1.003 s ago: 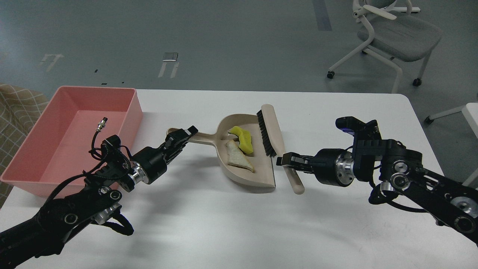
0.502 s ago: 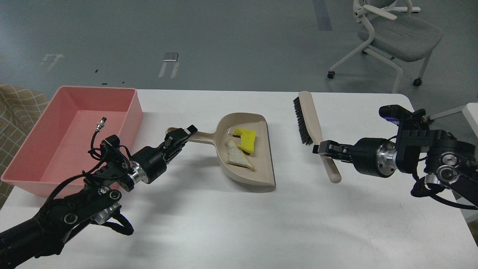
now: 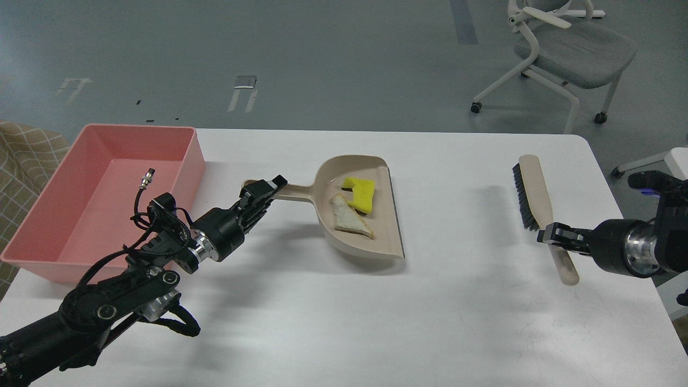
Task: Sweep and dump garbage into bin
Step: 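Move the brush away and set it down on the table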
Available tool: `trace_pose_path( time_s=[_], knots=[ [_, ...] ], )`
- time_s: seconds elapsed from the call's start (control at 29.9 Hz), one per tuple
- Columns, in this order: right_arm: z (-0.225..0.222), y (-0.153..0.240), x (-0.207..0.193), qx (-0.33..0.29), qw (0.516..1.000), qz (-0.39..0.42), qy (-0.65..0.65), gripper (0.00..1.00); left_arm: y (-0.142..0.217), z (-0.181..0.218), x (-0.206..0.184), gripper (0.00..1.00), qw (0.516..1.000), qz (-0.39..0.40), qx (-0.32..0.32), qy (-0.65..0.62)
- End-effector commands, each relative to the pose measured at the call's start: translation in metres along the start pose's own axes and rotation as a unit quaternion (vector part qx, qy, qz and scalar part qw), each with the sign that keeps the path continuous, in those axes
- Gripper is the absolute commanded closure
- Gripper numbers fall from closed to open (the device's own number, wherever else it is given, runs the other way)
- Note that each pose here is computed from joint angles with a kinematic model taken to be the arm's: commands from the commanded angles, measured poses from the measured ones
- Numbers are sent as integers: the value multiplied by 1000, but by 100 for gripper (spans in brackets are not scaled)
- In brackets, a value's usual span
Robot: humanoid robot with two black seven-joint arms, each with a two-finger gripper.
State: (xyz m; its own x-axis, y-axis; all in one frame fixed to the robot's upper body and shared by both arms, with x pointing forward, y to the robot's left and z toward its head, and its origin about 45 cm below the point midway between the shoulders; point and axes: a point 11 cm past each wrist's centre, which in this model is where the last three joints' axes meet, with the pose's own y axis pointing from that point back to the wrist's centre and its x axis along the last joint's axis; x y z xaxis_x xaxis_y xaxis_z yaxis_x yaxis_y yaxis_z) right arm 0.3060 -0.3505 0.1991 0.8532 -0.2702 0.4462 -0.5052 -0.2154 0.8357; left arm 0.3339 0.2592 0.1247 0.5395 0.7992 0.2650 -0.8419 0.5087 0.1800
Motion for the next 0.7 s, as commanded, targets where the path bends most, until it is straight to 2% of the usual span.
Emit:
trace_pose_path(
  time_s=[0.0, 0.43, 0.67],
  knots=[
    [14, 7, 0, -19, 1000, 1, -2, 100, 1, -1, 2, 79, 1000, 1, 1, -2],
    [35, -2, -14, -43, 999, -15, -19, 100, 2, -1, 3, 79, 1000, 2, 3, -3],
    [26, -4, -13, -29, 999, -14, -20, 100, 2, -1, 5, 79, 1000, 3, 3, -5]
  ],
)
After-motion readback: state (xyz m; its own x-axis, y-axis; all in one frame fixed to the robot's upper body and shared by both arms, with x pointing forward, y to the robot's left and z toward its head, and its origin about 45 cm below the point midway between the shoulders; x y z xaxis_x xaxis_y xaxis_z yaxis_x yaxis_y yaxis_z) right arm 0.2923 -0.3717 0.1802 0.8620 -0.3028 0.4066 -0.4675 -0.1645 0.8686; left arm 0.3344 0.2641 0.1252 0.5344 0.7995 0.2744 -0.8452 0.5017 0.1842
